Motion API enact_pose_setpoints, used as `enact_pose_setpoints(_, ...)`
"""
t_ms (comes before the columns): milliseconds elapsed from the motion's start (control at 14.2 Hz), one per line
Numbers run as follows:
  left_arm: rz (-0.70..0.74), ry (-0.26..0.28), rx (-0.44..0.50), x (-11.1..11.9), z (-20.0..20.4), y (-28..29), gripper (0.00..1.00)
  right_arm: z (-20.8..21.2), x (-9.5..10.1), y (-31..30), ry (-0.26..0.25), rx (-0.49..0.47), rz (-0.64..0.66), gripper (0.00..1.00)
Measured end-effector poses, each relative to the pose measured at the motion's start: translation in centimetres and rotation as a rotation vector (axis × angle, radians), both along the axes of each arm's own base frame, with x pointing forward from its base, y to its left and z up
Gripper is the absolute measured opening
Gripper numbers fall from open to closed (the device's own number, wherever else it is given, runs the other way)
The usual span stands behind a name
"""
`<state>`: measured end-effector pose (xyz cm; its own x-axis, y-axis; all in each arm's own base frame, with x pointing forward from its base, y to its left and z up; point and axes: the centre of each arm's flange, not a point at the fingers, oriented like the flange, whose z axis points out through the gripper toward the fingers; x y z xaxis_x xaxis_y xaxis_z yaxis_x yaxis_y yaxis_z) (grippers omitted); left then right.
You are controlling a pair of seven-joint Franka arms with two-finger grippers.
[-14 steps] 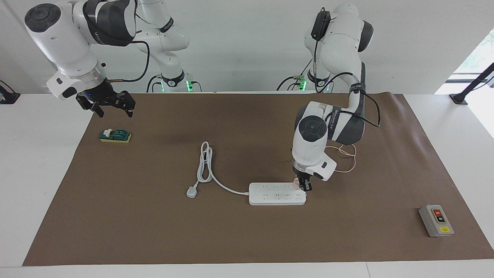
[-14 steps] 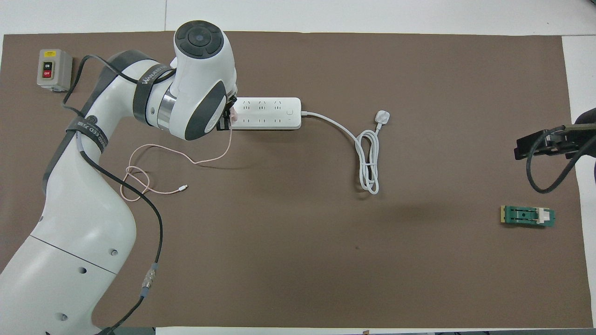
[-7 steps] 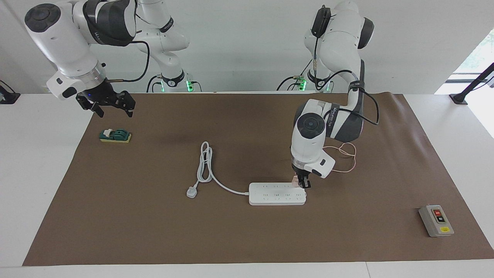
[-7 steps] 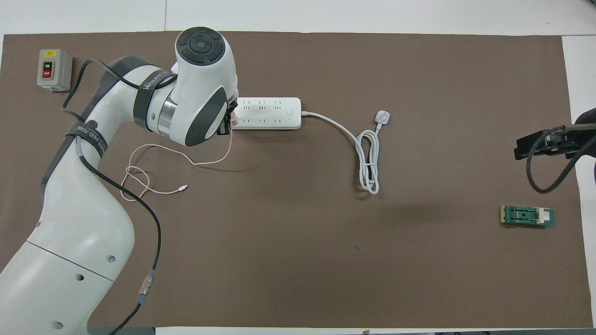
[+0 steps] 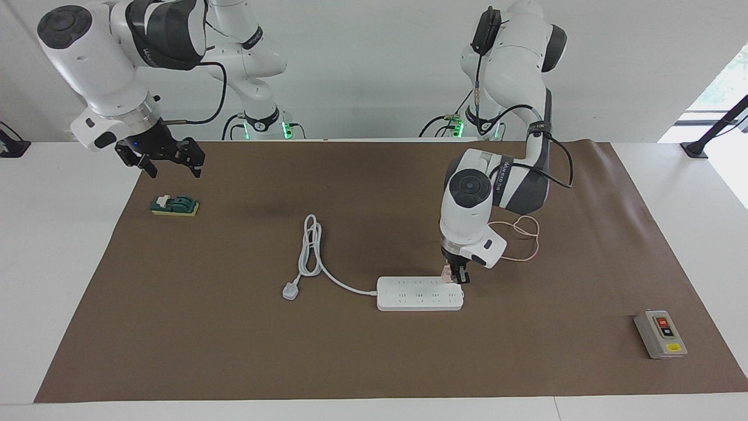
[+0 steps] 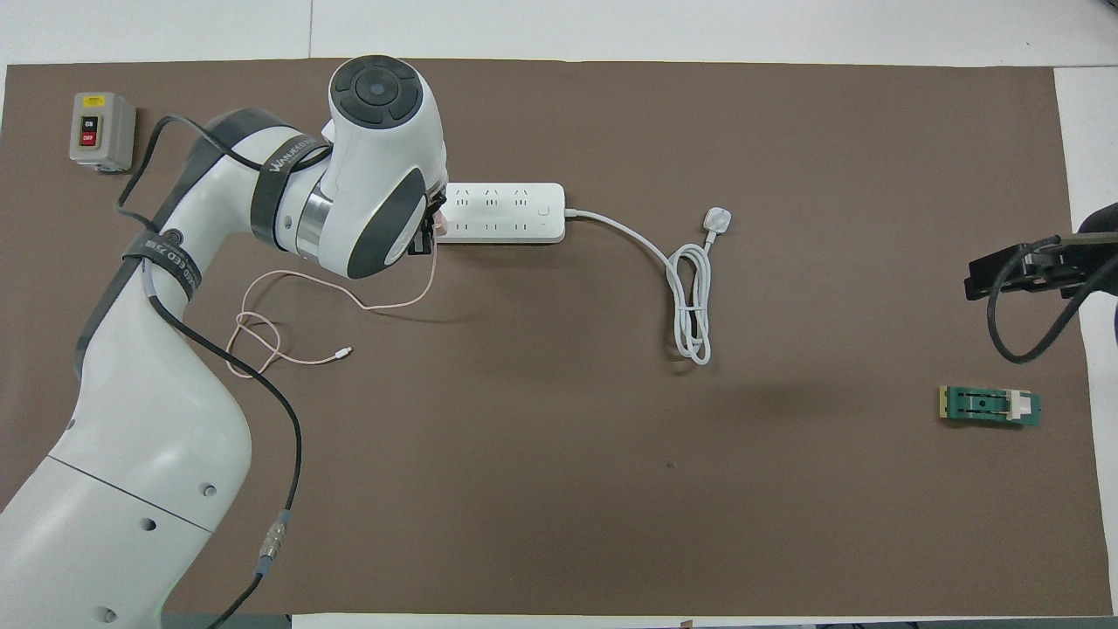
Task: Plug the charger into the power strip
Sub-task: 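Push the charger prongs into the strip's nearest socket with the left gripper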
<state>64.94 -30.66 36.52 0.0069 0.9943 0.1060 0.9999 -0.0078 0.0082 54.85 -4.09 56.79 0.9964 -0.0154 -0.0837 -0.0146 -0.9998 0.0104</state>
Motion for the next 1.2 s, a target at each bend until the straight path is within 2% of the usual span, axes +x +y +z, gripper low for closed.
enact_pose_setpoints(352,-0.003,-0.019,-0.010,0.18,0.01,-0.10,0.32,0.00,0.00,0.00,0.000,0.000,0.000,1.00)
enact_pose_setpoints(1197,-0.026,-0.011,0.001,-0.71,-0.08,0.34,0.32,0.00,0.00,0.00,0.000,0.000,0.000,1.00)
